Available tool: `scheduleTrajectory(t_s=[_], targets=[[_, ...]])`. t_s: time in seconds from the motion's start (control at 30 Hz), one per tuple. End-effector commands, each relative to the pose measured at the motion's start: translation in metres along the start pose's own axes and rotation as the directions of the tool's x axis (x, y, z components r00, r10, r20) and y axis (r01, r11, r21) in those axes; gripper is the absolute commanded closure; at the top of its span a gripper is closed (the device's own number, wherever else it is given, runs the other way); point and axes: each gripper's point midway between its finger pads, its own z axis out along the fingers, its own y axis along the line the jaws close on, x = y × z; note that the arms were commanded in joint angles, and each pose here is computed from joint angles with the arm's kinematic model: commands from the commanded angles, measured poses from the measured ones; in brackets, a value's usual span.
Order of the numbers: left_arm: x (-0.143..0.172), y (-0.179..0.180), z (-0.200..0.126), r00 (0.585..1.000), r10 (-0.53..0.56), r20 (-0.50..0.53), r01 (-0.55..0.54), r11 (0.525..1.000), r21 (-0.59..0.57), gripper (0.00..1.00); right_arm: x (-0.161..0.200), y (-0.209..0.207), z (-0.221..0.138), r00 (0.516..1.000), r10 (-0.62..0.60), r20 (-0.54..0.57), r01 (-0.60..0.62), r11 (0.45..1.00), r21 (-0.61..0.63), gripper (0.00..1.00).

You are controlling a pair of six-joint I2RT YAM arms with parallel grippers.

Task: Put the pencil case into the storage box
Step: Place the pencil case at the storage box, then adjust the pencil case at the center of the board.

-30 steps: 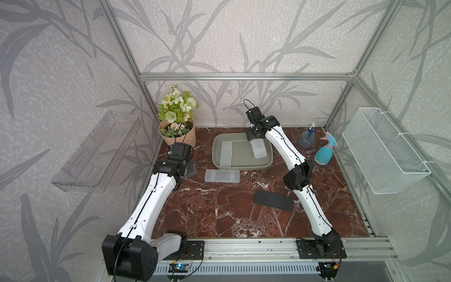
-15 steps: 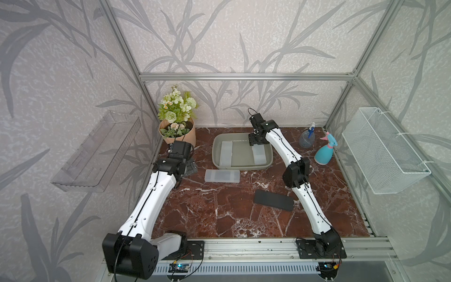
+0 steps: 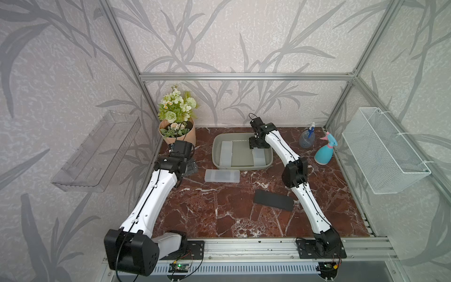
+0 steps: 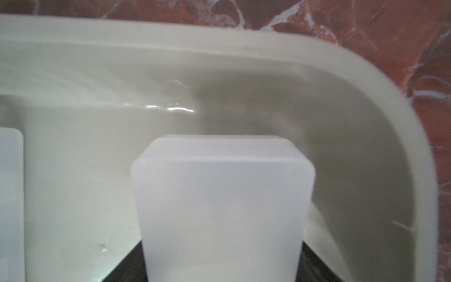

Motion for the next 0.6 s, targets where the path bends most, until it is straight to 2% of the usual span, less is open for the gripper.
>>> scheduleTrajectory(t_s=[0.0,0.27,0.33,0.43,0.57], targets=[[-0.011,-0.001,-0.004,0.999,-0.037,0.026,0.037,0.999,0.003,0.0,0.009,-0.015,0.015,0.999,0.02,-0.042,-0.018,0.999,0.035,0.24],[-0.011,-0.003,-0.002,0.999,-0.047,0.027,0.046,0.999,0.011,0.0,-0.004,-0.01,0.001,1.0,-0.018,-0.002,0.018,1.0,-0.011,0.07],[-0.012,-0.004,-0.002,0.998,-0.049,0.027,0.048,0.999,0.016,0.0,-0.013,-0.003,-0.012,0.999,-0.024,0.031,0.025,0.999,-0.037,0.06],[-0.013,-0.011,-0.001,0.999,-0.043,0.023,0.042,0.998,0.05,0.0,-0.037,0.017,-0.053,0.985,-0.083,0.152,0.095,0.993,-0.069,0.04],[-0.013,-0.034,0.003,0.997,-0.079,-0.002,0.079,0.984,0.157,0.0,-0.067,0.038,-0.134,0.94,-0.111,0.322,0.16,0.979,-0.128,0.04]])
